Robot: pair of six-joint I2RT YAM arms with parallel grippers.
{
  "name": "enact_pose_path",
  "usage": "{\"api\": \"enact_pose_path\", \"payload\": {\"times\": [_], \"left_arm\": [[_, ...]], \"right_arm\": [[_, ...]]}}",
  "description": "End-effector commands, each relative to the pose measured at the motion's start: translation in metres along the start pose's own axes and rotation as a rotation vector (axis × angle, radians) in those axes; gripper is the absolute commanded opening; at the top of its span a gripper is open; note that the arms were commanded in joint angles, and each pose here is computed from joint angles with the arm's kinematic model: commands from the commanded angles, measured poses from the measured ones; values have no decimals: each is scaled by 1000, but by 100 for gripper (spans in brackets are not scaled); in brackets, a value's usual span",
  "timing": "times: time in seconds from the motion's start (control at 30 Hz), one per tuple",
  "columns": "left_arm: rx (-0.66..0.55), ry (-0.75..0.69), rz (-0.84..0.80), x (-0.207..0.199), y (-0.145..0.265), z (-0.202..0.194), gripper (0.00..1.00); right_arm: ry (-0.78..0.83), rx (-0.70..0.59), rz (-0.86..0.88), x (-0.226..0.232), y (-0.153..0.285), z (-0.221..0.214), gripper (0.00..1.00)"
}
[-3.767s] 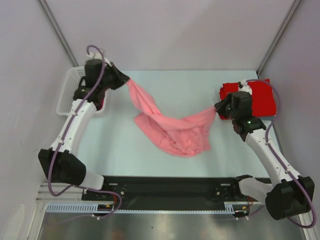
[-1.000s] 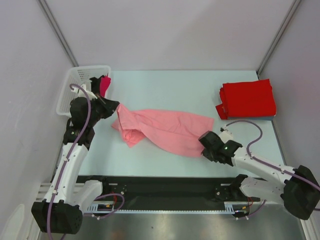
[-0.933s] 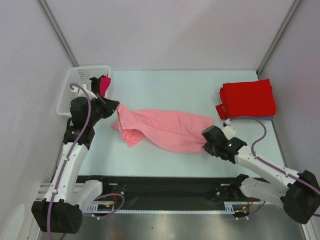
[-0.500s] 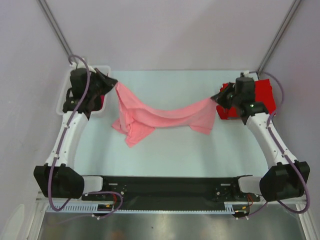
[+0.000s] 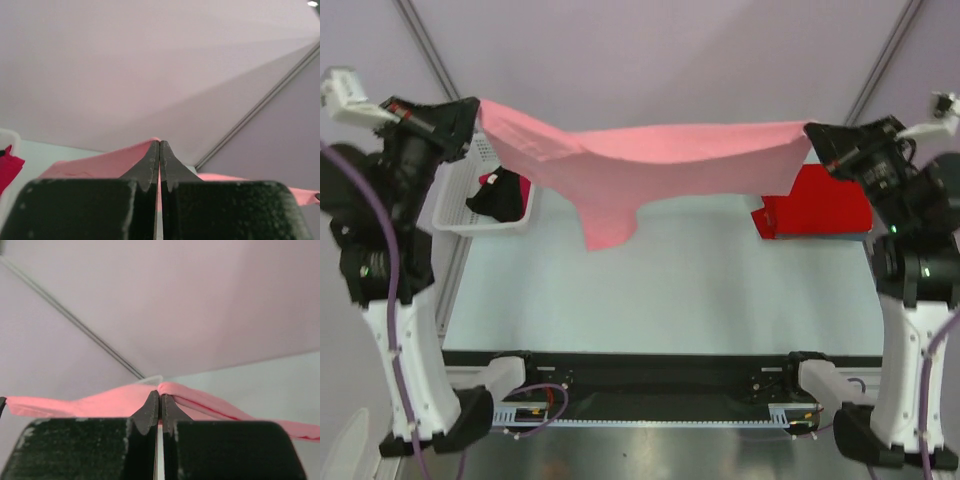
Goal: Fold and stack the t-shirts
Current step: Flatten the tshirt out
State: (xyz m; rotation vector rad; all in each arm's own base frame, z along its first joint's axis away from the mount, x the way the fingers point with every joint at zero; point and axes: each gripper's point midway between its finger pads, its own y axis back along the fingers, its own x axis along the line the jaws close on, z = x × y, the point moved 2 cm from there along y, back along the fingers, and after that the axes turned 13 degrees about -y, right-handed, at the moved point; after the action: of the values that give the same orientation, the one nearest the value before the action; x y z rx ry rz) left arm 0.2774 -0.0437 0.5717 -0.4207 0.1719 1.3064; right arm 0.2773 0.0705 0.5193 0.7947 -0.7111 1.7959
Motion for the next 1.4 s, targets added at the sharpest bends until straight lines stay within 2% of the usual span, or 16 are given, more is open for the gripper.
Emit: {"api": "enact_pose_path", "payload": {"times": [0.0, 0.13, 0.27, 0.37, 0.5, 0.53, 0.6, 0.67, 0.73, 0.9, 0.93, 0.97, 1.0, 1.2, 1.33, 1.37], "left_arm": [[-153, -83, -20, -35, 68, 46, 0], [-268, -115, -16, -57, 114, 80, 0], [-308, -114, -53, -73, 122, 100, 0], [-291, -90, -73, -72, 101, 103, 0], [-202, -40, -90, -47, 36, 78, 0], [-123, -11, -66, -27, 6, 51, 0], [-80, 12, -56, -11, -17, 30, 0], [10, 49, -12, 17, -45, -12, 0], [69, 83, 40, 45, -72, -46, 0], [168, 179, 31, 75, -132, -94, 0], [147, 172, -12, 68, -143, -79, 0], [166, 186, -6, 77, -162, -89, 0], [103, 164, -43, 63, -169, -57, 0], [-161, 114, -155, 31, -189, 36, 0], [-238, 134, -329, 11, -187, 43, 0], [-240, 121, -359, 8, -188, 41, 0]], "right_arm": [[88, -113, 173, 63, 68, 12, 0], [127, -242, 214, 91, 111, 26, 0], [125, -267, 215, 102, 123, 32, 0], [82, -262, 176, 92, 110, 34, 0], [-21, -201, 52, 47, 66, 26, 0], [-63, -175, 24, 34, 54, 20, 0], [-119, -111, -43, -4, 22, 4, 0], [-183, -48, -86, -40, -8, -15, 0], [-219, -20, -97, -56, -27, -21, 0], [-256, 67, -154, -102, -91, -29, 0], [-242, 66, -108, -89, -98, -20, 0], [-234, 57, -90, -86, -105, -12, 0], [-251, 67, -110, -98, -122, -11, 0], [-249, 30, 31, -58, -156, 45, 0], [-220, 20, 67, -50, -172, 64, 0], [-232, 37, 55, -63, -180, 60, 0]]}}
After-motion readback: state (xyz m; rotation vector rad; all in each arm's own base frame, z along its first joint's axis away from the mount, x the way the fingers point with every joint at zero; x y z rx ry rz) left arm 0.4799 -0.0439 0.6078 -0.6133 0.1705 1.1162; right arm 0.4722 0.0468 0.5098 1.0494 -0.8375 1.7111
